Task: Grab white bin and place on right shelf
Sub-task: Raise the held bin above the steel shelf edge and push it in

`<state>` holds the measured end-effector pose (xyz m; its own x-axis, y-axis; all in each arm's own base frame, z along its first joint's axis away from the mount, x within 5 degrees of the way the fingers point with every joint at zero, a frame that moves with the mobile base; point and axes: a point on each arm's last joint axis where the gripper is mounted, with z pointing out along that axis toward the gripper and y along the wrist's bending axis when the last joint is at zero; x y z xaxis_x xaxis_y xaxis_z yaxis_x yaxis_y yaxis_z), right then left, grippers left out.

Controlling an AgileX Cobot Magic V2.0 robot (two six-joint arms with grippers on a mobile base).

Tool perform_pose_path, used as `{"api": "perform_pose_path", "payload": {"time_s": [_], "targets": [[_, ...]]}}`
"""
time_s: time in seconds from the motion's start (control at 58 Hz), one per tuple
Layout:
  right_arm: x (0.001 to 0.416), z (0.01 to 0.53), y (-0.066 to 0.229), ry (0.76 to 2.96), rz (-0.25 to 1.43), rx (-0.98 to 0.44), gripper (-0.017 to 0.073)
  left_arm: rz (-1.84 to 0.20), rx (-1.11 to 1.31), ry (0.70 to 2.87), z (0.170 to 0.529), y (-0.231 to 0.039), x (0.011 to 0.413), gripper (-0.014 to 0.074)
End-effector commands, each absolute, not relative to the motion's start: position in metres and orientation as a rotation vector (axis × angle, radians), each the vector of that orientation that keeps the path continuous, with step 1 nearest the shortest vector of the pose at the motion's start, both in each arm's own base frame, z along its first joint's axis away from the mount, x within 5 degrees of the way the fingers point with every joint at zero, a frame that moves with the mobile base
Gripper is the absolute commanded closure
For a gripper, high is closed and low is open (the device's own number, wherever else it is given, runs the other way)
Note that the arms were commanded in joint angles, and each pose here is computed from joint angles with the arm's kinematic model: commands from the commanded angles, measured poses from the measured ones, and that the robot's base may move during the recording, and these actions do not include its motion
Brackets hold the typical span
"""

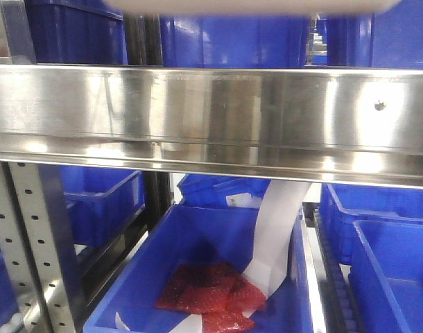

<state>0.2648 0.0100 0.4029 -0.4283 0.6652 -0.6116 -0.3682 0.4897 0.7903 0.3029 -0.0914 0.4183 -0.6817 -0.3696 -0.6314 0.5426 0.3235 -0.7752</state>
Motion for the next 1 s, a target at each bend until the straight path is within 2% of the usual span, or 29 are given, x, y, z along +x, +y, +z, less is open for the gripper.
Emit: {"api": "perform_pose_path", "payload": {"time_s": [0.0,0.241,0.327,0.396,0.482,0.586,0.706,0.758,0.982], "targets": [[0.251,0.42,0.037,1.595,1.411,-0.029,0.0498,-1.625,0.359,1.739,0.429,-0.113,0.29,0.072],[0.275,0.396,0.047,1.65,1.412,-0.074,0.0489,-1.606,0.331,1.781,0.405,-0.115,0.314,0.0699],[0.281,0.389,0.049,1.665,1.411,-0.079,0.0406,-1.572,0.312,1.786,0.404,-0.114,0.317,0.0649],[0.286,0.384,0.048,1.676,1.412,-0.068,0.0295,-1.545,0.317,1.777,0.404,-0.113,0.318,0.0584],[0.289,0.381,0.048,1.677,1.39,-0.083,0.0157,-1.519,0.335,1.767,0.403,-0.113,0.319,0.0452],[0.291,0.38,0.046,1.678,1.354,-0.074,0.0004,-1.506,0.327,1.769,0.403,-0.112,0.32,0.0227],[0.293,0.379,0.045,1.684,1.332,-0.062,-0.0085,-1.483,0.299,1.769,0.403,-0.109,0.322,0.0057],[0.293,0.38,0.045,1.683,1.323,-0.061,-0.008,-1.483,0.289,1.763,0.403,-0.106,0.323,0.0032],[0.3,0.392,0.026,1.686,1.154,-0.069,-0.0078,-1.447,0.242,1.75,0.405,-0.082,0.327,0.0039]]}}
